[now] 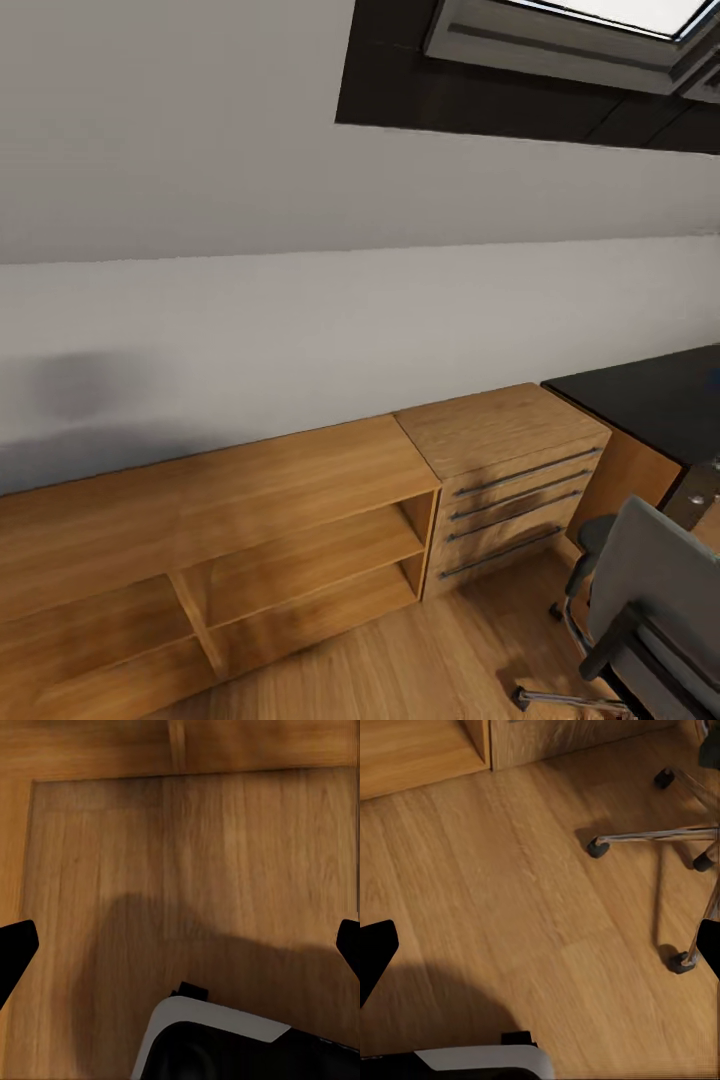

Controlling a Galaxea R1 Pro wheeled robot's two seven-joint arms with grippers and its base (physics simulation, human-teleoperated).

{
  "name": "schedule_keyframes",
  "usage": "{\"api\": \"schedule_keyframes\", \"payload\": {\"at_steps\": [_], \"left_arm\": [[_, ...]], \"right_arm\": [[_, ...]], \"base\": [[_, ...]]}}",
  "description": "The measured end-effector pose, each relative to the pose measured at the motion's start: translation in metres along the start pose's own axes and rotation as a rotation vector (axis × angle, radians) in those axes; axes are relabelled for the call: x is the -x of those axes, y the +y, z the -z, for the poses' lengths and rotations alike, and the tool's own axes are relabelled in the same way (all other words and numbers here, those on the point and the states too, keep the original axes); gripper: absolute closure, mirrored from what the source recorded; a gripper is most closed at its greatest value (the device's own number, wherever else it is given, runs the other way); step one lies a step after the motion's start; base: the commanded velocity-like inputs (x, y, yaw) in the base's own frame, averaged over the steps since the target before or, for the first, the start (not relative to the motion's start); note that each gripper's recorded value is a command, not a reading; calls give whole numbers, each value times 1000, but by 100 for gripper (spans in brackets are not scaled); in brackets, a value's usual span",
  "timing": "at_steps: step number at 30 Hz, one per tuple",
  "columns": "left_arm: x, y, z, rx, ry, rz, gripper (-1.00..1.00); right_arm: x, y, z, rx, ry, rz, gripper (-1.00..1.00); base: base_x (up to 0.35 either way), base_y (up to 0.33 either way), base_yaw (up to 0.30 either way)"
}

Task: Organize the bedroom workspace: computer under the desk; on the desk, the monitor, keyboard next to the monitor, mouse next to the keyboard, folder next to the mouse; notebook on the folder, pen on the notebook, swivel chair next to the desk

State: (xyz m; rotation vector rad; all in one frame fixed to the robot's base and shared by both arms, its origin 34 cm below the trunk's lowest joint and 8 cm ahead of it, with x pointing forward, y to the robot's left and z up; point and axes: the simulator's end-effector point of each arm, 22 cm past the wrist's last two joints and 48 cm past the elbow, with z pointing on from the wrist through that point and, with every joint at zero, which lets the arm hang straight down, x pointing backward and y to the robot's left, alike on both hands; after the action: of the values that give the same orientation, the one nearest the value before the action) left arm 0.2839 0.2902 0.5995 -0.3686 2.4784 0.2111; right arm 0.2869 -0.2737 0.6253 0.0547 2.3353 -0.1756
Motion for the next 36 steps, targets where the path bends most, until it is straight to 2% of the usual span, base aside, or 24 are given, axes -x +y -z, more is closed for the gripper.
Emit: {"api": "schedule_keyframes", "payload": {"at_steps": [8,24,36], "left_arm": [[-1,1,0,1,4,-1,-100],[-4,1,1,2,10,-3,-100],[-6,2,1,6,15,-3,-100]], "right_arm": [[-1,0,1,-1,4,0,-100],[-3,0,1,-1,10,1,-100],[-5,0,2,0,16,3,-100]], "base": [[31,0,-237],[310,0,-237],[36,0,-235]]}}
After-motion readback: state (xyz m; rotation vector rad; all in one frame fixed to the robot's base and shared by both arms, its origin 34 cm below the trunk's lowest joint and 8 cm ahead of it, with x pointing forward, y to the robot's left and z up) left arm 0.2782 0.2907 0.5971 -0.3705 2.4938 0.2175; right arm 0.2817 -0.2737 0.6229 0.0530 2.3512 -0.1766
